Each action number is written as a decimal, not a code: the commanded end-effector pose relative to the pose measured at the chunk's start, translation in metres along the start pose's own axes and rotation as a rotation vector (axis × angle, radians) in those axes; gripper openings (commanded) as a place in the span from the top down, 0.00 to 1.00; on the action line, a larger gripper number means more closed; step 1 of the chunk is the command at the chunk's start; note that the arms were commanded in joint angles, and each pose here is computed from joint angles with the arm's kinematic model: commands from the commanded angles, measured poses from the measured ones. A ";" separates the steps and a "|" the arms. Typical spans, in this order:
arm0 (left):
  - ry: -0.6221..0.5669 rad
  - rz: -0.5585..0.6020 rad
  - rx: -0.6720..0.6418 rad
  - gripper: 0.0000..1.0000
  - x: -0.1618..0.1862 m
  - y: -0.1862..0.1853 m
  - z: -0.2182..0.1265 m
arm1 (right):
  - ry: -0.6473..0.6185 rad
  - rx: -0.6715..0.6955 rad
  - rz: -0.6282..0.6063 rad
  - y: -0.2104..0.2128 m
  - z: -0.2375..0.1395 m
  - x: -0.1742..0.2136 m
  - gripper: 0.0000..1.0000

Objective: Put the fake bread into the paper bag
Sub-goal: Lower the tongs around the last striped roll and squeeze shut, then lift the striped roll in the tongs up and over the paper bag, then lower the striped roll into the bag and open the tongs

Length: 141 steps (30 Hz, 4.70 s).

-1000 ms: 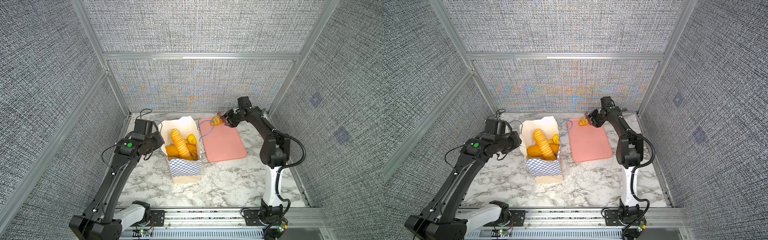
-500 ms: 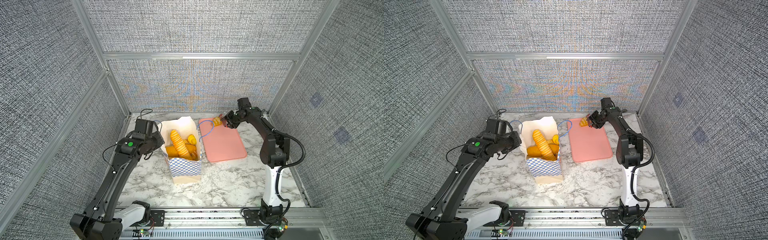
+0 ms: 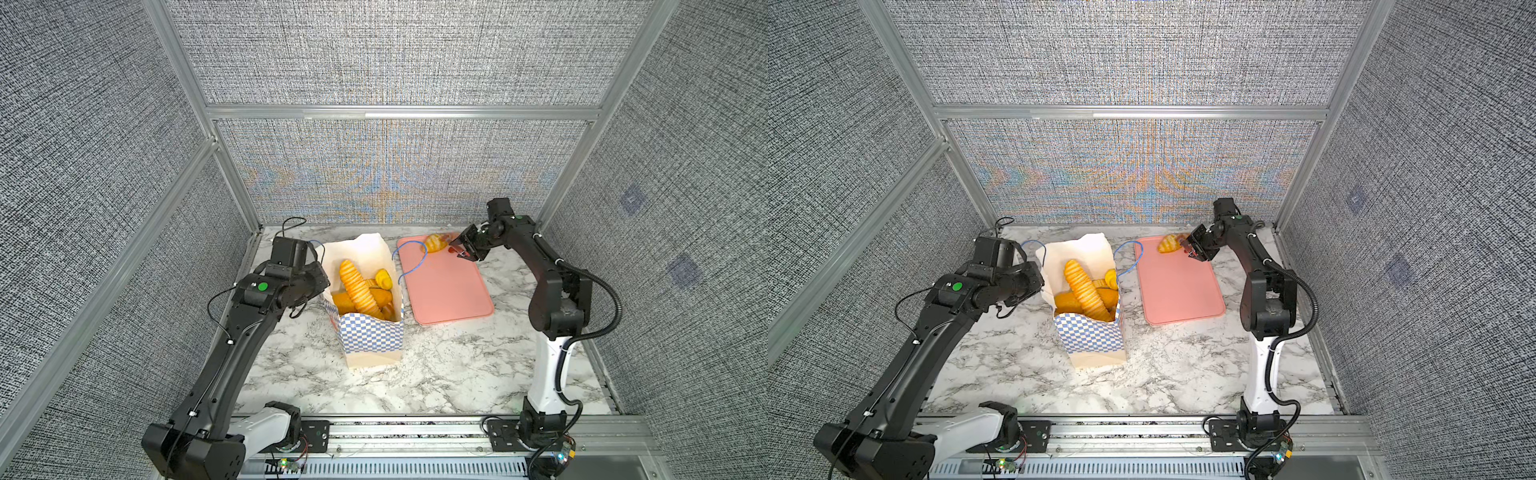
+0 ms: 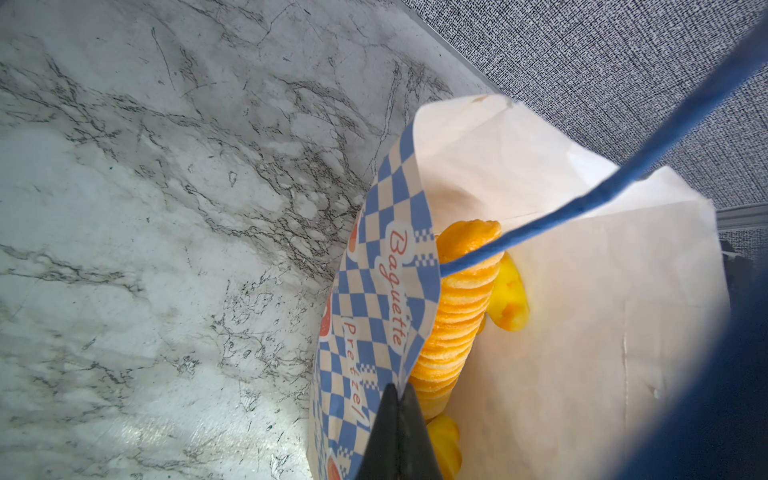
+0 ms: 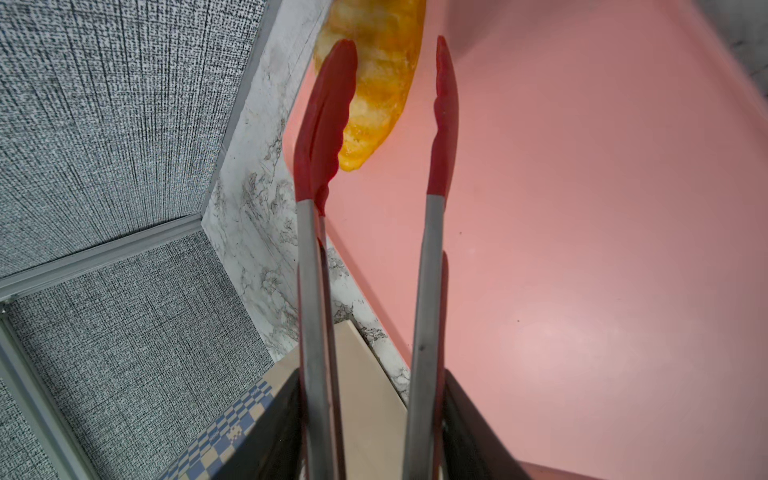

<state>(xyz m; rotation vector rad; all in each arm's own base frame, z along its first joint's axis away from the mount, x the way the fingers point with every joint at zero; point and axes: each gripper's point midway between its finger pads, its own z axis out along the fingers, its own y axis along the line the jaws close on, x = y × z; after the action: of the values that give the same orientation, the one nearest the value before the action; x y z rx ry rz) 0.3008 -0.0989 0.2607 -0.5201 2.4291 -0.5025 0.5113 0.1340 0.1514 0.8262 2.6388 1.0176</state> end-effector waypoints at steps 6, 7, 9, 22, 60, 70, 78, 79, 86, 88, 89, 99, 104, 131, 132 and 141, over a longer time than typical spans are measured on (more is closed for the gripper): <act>-0.005 -0.001 -0.006 0.97 0.002 0.004 -0.006 | 0.008 -0.051 -0.055 0.019 -0.016 0.005 0.50; -0.007 -0.002 -0.007 0.97 0.002 0.004 -0.007 | 0.009 -0.054 -0.057 0.020 -0.016 0.006 0.49; -0.007 -0.001 -0.008 0.97 0.003 0.005 -0.007 | 0.009 -0.056 -0.055 0.021 -0.017 0.005 0.48; -0.010 -0.010 -0.010 0.97 0.004 0.007 -0.008 | 0.024 -0.047 -0.040 0.024 -0.005 -0.002 0.45; -0.028 -0.014 -0.025 0.97 -0.001 0.008 -0.010 | 0.036 -0.022 -0.017 0.011 0.005 -0.001 0.63; -0.029 -0.007 -0.028 0.85 0.000 0.009 -0.013 | 0.014 -0.029 -0.083 0.013 -0.029 0.021 0.66; -0.032 -0.003 -0.026 0.68 0.001 0.010 -0.019 | -0.043 -0.034 -0.201 0.029 -0.073 0.035 0.67; -0.034 -0.003 -0.026 0.70 0.001 0.010 -0.020 | -0.058 -0.033 -0.224 0.033 -0.082 0.037 0.67; -0.032 0.000 -0.007 0.83 0.002 0.007 -0.023 | -0.162 -0.069 -0.397 0.065 -0.139 0.055 0.67; -0.030 0.001 -0.002 0.85 0.002 0.006 -0.022 | -0.189 -0.091 -0.451 0.077 -0.153 0.063 0.67; -0.031 0.002 0.002 0.87 0.002 0.006 -0.023 | -0.202 -0.104 -0.483 0.084 -0.160 0.068 0.67; -0.015 0.004 0.009 0.94 0.003 0.002 -0.018 | -0.318 -0.302 -0.785 0.159 -0.220 0.130 0.66; -0.014 0.006 0.012 0.95 0.002 0.001 -0.018 | -0.281 -0.415 -0.921 0.188 -0.236 0.176 0.64; -0.015 0.003 0.017 0.96 -0.002 -0.003 -0.017 | 0.026 -0.173 -1.236 0.129 -0.207 0.283 0.63; -0.015 0.002 0.017 0.97 -0.002 -0.003 -0.017 | 0.029 -0.161 -1.239 0.126 -0.205 0.283 0.63; -0.016 -0.001 0.021 0.96 -0.002 -0.004 -0.018 | 0.037 -0.100 -1.263 0.117 -0.197 0.285 0.54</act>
<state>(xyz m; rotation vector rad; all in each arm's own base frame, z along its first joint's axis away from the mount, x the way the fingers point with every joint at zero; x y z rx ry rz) 0.2909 -0.0976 0.2731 -0.5183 2.4211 -0.5207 0.2517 0.2554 0.3780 -0.8192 2.3596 0.7372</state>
